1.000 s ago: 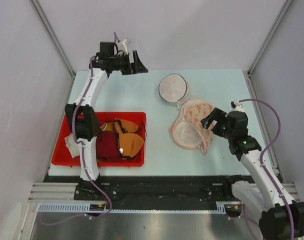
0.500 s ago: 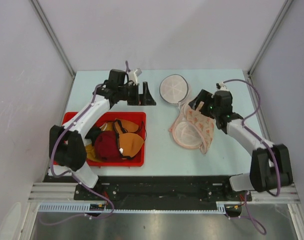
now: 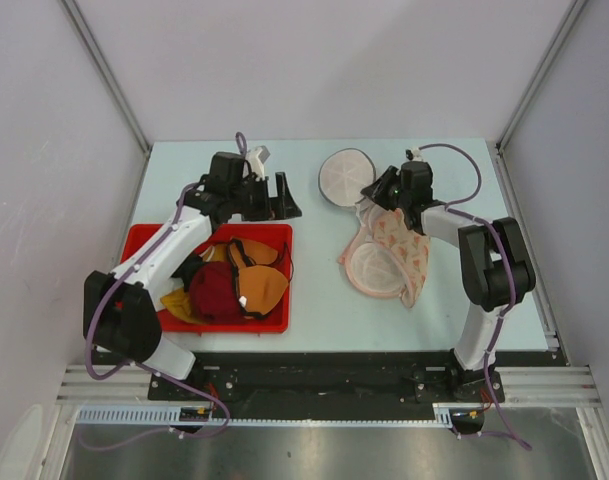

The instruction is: Unzip the laundry bag and remove the bra

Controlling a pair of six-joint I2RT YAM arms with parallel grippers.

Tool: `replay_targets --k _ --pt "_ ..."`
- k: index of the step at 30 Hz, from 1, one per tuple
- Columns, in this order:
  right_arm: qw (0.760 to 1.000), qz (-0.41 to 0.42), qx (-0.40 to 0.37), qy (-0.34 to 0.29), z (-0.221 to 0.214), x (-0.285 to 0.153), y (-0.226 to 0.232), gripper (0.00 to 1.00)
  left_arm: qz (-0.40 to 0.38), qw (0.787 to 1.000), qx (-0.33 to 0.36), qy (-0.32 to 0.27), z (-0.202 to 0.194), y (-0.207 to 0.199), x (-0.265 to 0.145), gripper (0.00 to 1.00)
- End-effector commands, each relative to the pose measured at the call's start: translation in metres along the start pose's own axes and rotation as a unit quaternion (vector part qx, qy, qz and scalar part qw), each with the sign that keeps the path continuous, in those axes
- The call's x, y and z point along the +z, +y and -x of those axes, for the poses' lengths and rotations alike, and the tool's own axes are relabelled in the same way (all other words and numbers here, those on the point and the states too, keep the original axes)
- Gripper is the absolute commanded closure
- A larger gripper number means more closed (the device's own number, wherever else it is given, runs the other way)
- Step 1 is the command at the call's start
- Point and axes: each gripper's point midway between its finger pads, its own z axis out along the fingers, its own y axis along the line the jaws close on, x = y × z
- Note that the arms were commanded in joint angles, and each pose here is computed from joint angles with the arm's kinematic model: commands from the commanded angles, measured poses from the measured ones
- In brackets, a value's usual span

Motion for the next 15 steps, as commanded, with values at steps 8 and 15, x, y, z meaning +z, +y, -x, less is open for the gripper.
replay_targets --k 8,15 --pt "0.982 0.084 0.170 0.002 0.035 -0.036 0.064 1.00 0.072 0.994 -0.057 -0.064 0.027 0.000 0.002 0.00" --pt "0.952 0.150 0.264 -0.024 0.041 -0.081 0.105 1.00 -0.088 0.991 -0.081 -0.057 0.035 -0.066 0.005 0.00"
